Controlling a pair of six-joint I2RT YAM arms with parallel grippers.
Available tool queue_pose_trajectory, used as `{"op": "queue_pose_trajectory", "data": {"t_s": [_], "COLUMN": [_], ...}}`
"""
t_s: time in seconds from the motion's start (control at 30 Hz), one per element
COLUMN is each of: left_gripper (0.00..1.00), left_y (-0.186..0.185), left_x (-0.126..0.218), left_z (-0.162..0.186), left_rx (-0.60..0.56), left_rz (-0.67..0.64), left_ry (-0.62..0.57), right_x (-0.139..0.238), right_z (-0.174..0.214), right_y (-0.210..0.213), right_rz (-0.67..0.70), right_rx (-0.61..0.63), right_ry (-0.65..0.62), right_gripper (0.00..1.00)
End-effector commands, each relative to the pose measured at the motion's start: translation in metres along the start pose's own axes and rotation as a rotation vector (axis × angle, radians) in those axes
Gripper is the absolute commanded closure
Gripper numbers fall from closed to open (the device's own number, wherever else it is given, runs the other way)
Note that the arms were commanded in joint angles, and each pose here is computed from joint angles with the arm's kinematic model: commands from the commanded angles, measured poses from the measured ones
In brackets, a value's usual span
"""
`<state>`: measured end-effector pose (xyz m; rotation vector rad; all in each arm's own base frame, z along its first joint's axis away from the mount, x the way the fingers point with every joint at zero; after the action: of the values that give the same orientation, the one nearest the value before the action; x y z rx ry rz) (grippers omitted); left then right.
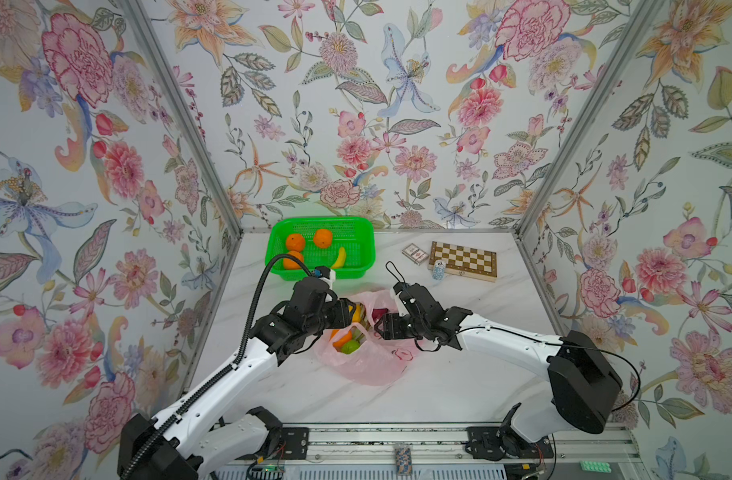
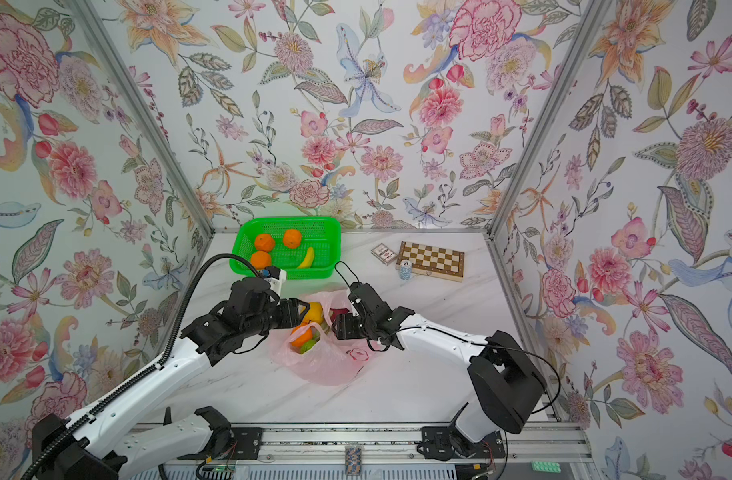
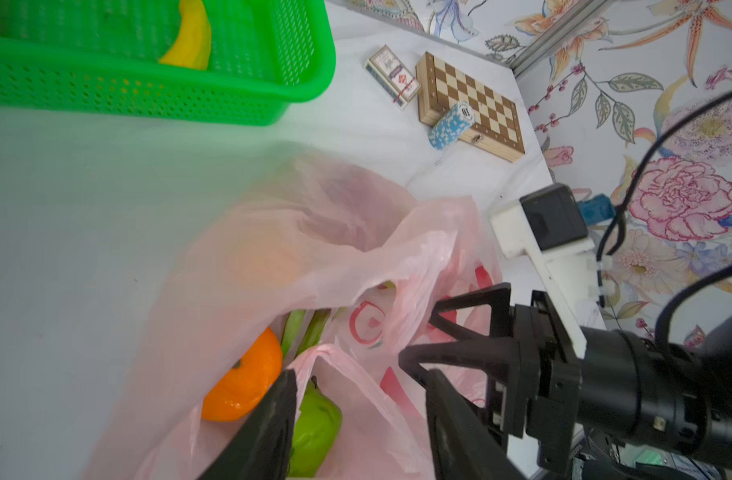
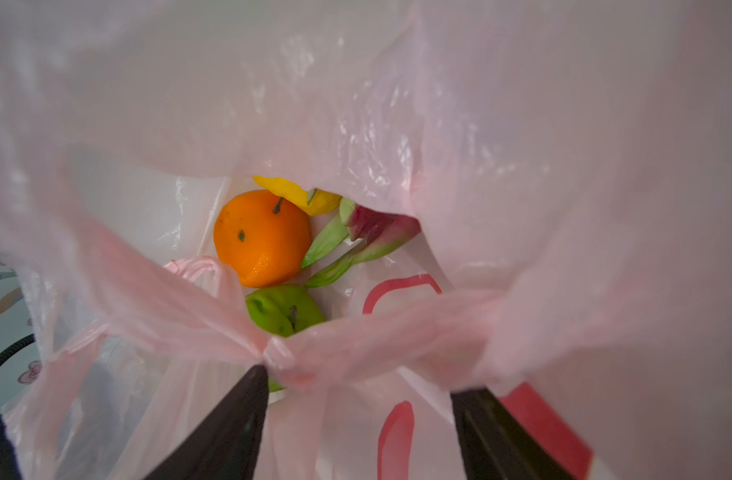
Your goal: Untie the knot of the plastic bag and take out the fruit
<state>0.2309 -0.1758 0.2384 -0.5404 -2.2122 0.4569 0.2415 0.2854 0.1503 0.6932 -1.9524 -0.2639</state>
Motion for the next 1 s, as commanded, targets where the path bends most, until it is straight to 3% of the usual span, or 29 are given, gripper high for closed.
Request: {"op": "queue_pose_trajectory", "data": {"t_s": [0.0, 0.17, 0.37, 0.53, 0.7, 0.97], "left_gripper": [0.49, 0.49, 0.46, 0.46, 0.45, 0.45], "left_y": [-0.014, 0.0, -0.006, -0.004, -0.006, -0.003], "left_x": [-0.002, -0.016, -0.031, -0.049, -0.055, -0.055], "left_z": [0.016, 0.054, 0.089, 0.119, 0.125, 0.118], "left_rx": [0.002, -0.034, -0.092, -0.152, -0.172, -0.211], "left_rz": [0.103, 0.115, 0.252, 0.219, 0.217, 0.177], "left_ry": [0.003, 0.072, 0.16, 0.271, 0.267, 0.22], "right_x": [-0.005, -0.011, -0.014, -0.022, -0.015, 0.013], "right_z": [-0.014, -0.044, -0.084, -0.104, -0.096, -0.046], "right_y": [0.01, 0.001, -0.009, -0.019, -0.014, -0.001], "right_rz": [-0.029, 0.001, -0.037, -0.041, -0.048, -0.065], "right_rx": [0.02, -0.062, -0.15, -0.17, -0.116, 0.061], "right_ry": [-0.018, -0.112, -0.21, -0.222, -0.219, -0.303], "right_gripper": [0.29, 0.31, 0.31, 0.29, 0.23, 0.12]}}
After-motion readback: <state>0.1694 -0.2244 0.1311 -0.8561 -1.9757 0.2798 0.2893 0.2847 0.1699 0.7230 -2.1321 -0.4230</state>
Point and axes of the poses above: each gripper's point midway between its finger pads, its own x axis back along the fingers, its own y axis along the line the jaws close on, z = x × y, the point moved 6 cm from there along x, back along the fingers, and after that the axes turned 1 degree about x, right-handed, at the moved point
